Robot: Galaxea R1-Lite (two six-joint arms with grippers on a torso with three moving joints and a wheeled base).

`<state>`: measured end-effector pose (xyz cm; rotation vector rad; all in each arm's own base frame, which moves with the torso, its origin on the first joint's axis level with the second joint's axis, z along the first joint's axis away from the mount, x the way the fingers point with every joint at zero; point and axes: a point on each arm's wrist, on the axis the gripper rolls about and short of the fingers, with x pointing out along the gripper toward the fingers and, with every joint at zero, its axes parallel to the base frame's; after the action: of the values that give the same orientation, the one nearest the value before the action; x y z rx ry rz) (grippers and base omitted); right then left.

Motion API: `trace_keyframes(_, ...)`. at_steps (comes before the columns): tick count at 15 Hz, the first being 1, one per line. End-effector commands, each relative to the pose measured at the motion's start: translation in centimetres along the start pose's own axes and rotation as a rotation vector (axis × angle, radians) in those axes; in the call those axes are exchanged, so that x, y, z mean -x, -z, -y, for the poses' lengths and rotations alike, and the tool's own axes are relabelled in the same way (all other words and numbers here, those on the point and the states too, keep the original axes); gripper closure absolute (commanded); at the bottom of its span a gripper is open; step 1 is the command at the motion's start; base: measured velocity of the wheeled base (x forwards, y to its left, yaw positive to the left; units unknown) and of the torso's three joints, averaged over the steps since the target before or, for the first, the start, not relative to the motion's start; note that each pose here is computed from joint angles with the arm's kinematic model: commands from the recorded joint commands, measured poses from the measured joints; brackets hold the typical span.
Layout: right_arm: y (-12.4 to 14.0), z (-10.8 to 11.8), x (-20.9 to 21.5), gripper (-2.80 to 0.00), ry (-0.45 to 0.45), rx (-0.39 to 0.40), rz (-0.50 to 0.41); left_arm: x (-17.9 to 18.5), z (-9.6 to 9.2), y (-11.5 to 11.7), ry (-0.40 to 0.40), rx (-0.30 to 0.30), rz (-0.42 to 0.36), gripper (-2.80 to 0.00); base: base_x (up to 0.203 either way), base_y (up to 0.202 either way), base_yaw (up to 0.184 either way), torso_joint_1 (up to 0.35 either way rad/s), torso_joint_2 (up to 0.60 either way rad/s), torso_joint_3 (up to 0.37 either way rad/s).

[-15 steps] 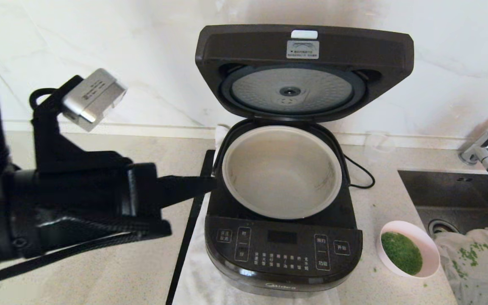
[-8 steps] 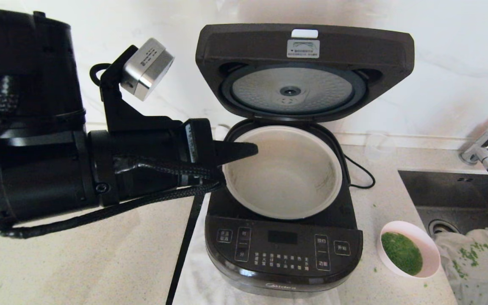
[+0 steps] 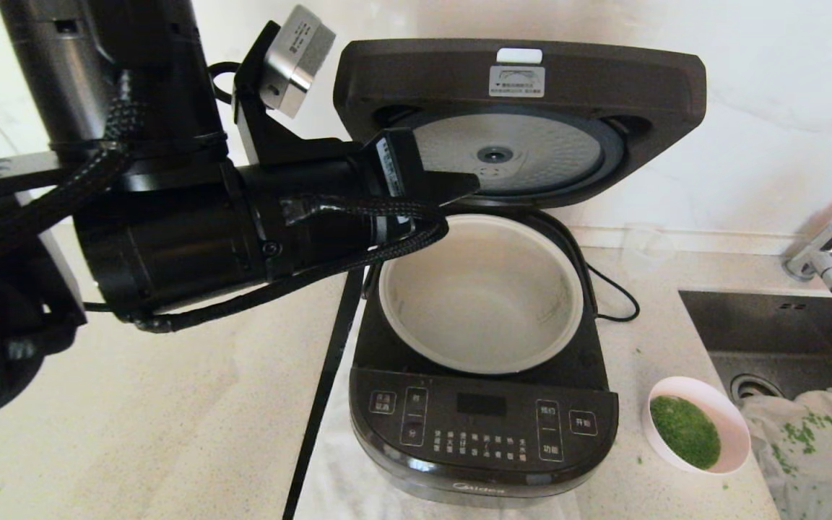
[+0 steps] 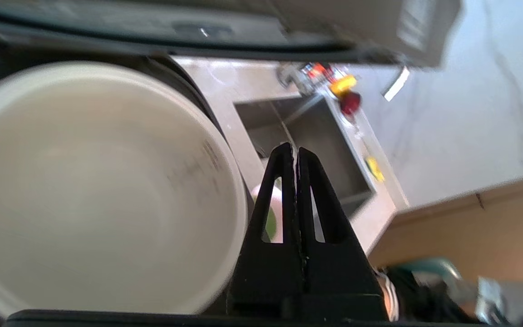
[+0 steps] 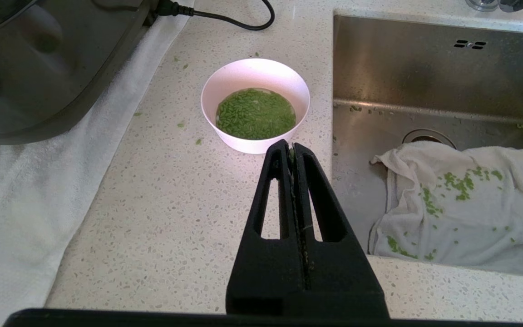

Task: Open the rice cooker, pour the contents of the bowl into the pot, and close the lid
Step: Open the rice cooker

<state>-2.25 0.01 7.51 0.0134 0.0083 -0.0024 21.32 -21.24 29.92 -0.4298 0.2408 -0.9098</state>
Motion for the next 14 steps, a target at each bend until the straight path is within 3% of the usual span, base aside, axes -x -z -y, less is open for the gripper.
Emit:
trace_keyframes(1,0.0,0.0,0.0,0.00,-0.001,0.000,0.001,-1.8,-0.5,0.2,-0.028,-0.001,0.006,0.00,0.000,0.000,0.000,0.000,0.00,0.000)
trace_keyframes(5,0.0,0.0,0.0,0.00,0.001,0.000,0.001,-2.4,0.0,-1.2,-0.011,-0.014,0.068,0.00,0.000,0.000,0.000,0.000,0.00,0.000)
trace_keyframes(14,0.0,0.0,0.0,0.00,0.000,0.000,0.001,-4.4,-0.3,-2.2,-0.011,-0.075,0.103,0.00,0.000,0.000,0.000,0.000,0.00,0.000)
